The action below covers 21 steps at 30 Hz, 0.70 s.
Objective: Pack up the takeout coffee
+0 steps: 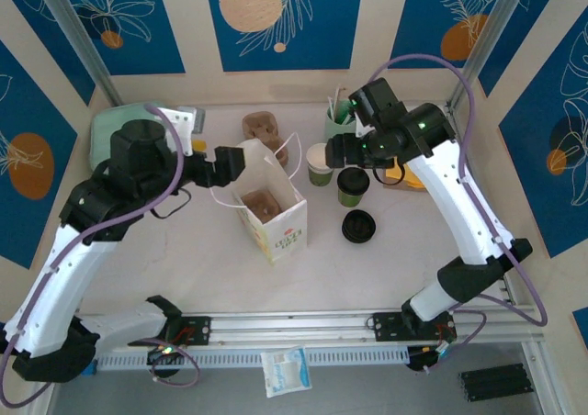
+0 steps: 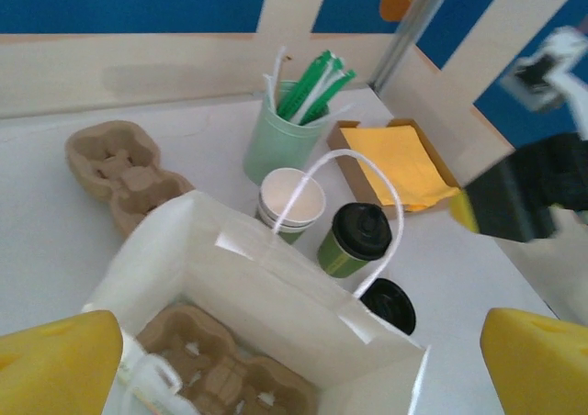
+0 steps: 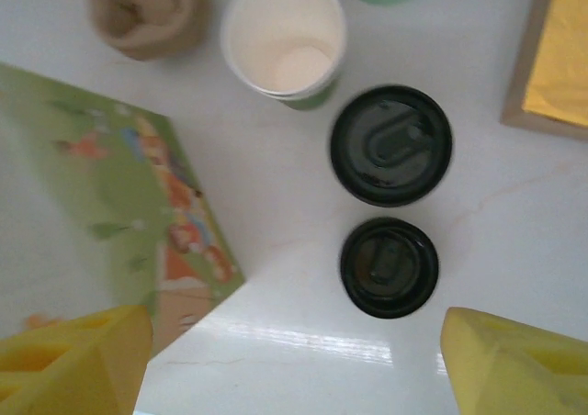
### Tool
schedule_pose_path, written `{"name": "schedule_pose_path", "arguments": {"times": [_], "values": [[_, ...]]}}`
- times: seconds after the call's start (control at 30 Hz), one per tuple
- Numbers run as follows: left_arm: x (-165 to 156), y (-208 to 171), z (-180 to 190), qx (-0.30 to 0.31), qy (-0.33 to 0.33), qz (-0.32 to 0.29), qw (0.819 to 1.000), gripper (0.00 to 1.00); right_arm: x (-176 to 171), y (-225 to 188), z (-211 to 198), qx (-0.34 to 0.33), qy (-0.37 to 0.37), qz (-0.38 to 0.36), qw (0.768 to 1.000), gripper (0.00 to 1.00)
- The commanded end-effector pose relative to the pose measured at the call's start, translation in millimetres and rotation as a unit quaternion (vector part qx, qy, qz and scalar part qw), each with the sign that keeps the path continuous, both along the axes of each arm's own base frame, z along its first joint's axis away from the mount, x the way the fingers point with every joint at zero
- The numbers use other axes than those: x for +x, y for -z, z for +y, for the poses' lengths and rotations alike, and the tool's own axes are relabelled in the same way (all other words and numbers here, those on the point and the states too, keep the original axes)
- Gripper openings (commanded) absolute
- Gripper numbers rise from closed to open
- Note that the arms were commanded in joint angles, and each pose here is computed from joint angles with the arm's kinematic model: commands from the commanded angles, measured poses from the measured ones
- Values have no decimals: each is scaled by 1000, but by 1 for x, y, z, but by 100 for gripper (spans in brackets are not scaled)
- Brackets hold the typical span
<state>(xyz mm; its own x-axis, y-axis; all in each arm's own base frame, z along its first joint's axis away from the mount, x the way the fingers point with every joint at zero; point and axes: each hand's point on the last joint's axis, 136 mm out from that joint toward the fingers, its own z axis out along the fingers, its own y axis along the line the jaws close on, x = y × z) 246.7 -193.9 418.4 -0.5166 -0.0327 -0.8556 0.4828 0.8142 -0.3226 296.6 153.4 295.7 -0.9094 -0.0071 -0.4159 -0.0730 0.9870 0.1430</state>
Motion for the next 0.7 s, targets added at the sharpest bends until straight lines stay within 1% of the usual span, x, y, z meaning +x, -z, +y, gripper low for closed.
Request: {"name": "schedule_pose_path", "arguments": {"times": [0.0,0.1,0.2,0.33,0.67], "values": [[-2,-18,-17,-1,23,-24,999,99,12,25,-8,-29,8,23,999,82],[-1,-16,-32,22,40,-24,999,100,19,49,-18,-76,13,60,995,83],[1,-13,-43,31,54,-17,998,99,24,66,-25,-95,18,90,991,82],[4,-9,-50,35,63,-12,997,100,33,82,-27,-90,23,118,989,83],[9,-2,-53,45,63,-9,997,99,55,118,-30,-74,23,176,981,83]]}}
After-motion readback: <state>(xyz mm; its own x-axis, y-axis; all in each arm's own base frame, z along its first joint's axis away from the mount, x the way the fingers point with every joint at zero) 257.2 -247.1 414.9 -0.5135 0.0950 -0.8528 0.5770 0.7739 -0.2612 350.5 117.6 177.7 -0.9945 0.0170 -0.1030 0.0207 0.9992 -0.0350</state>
